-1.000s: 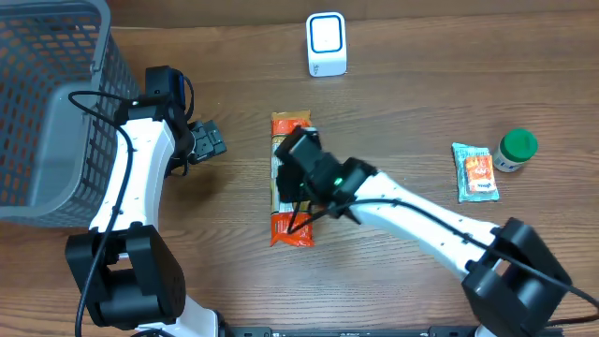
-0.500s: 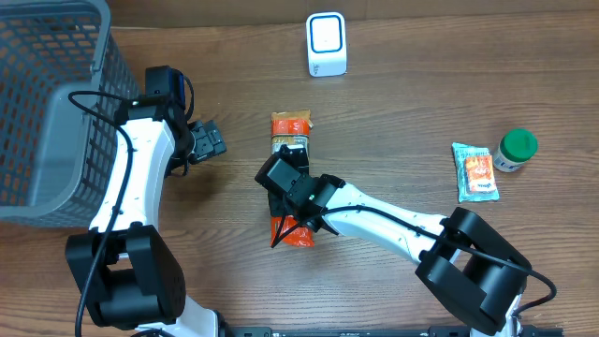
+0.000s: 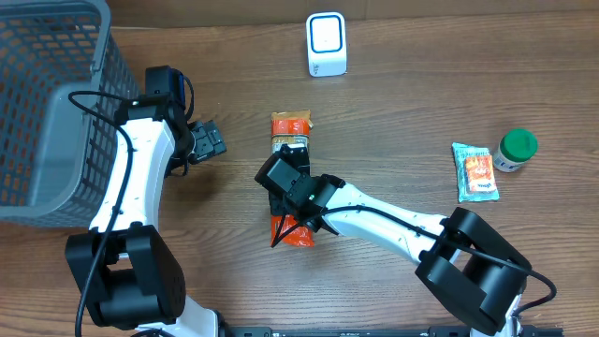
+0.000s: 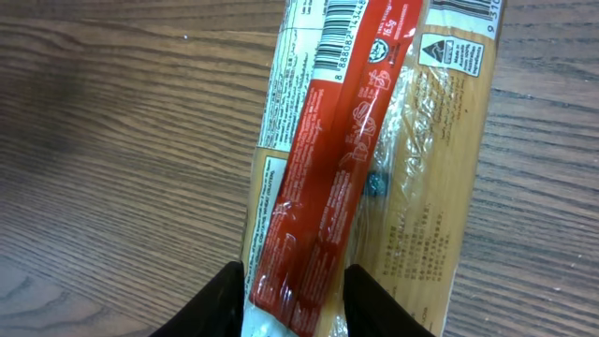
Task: Scan the item barcode
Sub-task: 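Move the right gripper left to the spaghetti pack, then grasp the red end of the spaghetti pack with the right gripper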
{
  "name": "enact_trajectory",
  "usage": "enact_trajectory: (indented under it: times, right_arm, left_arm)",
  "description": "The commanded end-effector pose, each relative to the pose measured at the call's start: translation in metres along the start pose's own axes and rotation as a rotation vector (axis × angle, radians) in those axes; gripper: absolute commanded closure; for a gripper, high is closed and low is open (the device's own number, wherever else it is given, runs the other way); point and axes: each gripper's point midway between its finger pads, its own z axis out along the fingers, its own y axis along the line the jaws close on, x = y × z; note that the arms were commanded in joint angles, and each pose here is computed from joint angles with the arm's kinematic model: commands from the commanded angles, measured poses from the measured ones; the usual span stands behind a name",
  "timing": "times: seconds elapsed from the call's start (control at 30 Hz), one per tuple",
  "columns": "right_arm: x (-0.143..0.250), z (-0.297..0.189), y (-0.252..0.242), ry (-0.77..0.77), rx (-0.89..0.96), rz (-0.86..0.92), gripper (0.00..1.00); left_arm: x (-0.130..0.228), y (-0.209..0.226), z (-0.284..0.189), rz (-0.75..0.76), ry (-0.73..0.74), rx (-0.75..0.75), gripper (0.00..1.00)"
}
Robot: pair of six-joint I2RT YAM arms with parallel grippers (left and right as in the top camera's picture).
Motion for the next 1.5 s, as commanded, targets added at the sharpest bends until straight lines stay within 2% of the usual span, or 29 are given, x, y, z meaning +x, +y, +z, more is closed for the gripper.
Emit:
enact_trajectory:
  times: [0.0, 0.17, 0.2, 0.27, 0.33, 0.5, 0.6, 0.67, 0.87, 0.93, 1.13, 1.33, 1.47]
  right_arm:
    - [0.007, 0.015, -0.009, 0.011, 0.038, 0.001, 0.65]
    - [0.014, 0.028, -0.014, 0.03, 0.059, -0.004, 0.66]
    - [0.016, 0.03, -0.016, 0.037, 0.066, -0.005, 0.71]
    - [0.02, 0.031, -0.019, 0.049, 0.078, -0.008, 0.89]
    - [0.019, 0.026, -0.019, 0.05, 0.08, -0.009, 0.96]
    - [-0.007, -0.012, -0.01, -0.011, 0.028, -0.021, 0.96]
    - [-0.02, -0.037, -0.002, -0.049, -0.014, -0.18, 0.96]
    - [-0.018, -0.049, 0.003, -0.034, -0.045, -0.36, 0.96]
    - [0.016, -0.054, -0.026, 0.133, 0.016, -0.768, 0.96]
    - [0.023, -0.055, -0.034, 0.174, 0.027, -0.829, 0.96]
    - [0.027, -0.056, -0.037, 0.196, 0.025, -0.913, 0.96]
    - [0.046, -0.056, -0.007, 0.227, -0.191, -0.976, 0.96]
    - [0.047, -0.048, -0.006, 0.231, -0.191, -0.963, 0.96]
  left_arm:
    - [-0.003, 0.0, -0.003, 0.013, -0.014, -0.004, 0.0]
    - [-0.003, 0.0, -0.003, 0.013, -0.014, -0.004, 0.0]
    - [-0.003, 0.0, -0.003, 0.013, -0.014, -0.004, 0.0]
    - [-0.003, 0.0, -0.003, 0.013, -0.013, -0.004, 0.0]
    - [-0.003, 0.0, -0.003, 0.013, -0.014, -0.004, 0.0]
    - [-0.003, 0.0, -0.003, 0.013, -0.014, -0.004, 0.0]
    - [-0.003, 0.0, -0.003, 0.013, -0.014, -0.004, 0.0]
    - [-0.003, 0.0, -0.003, 0.013, -0.014, -0.004, 0.0]
    - [-0.003, 0.0, -0.003, 0.013, -0.014, -0.004, 0.0]
    - [-0.003, 0.0, -0.003, 0.013, -0.014, -0.004, 0.0]
    - [-0.003, 0.0, -0.003, 0.013, -0.014, -0.004, 0.0]
    - [-0.003, 0.0, -0.003, 0.013, -0.014, -0.004, 0.0]
    - [-0.003, 0.0, -0.003, 0.013, -0.014, -0.004, 0.0]
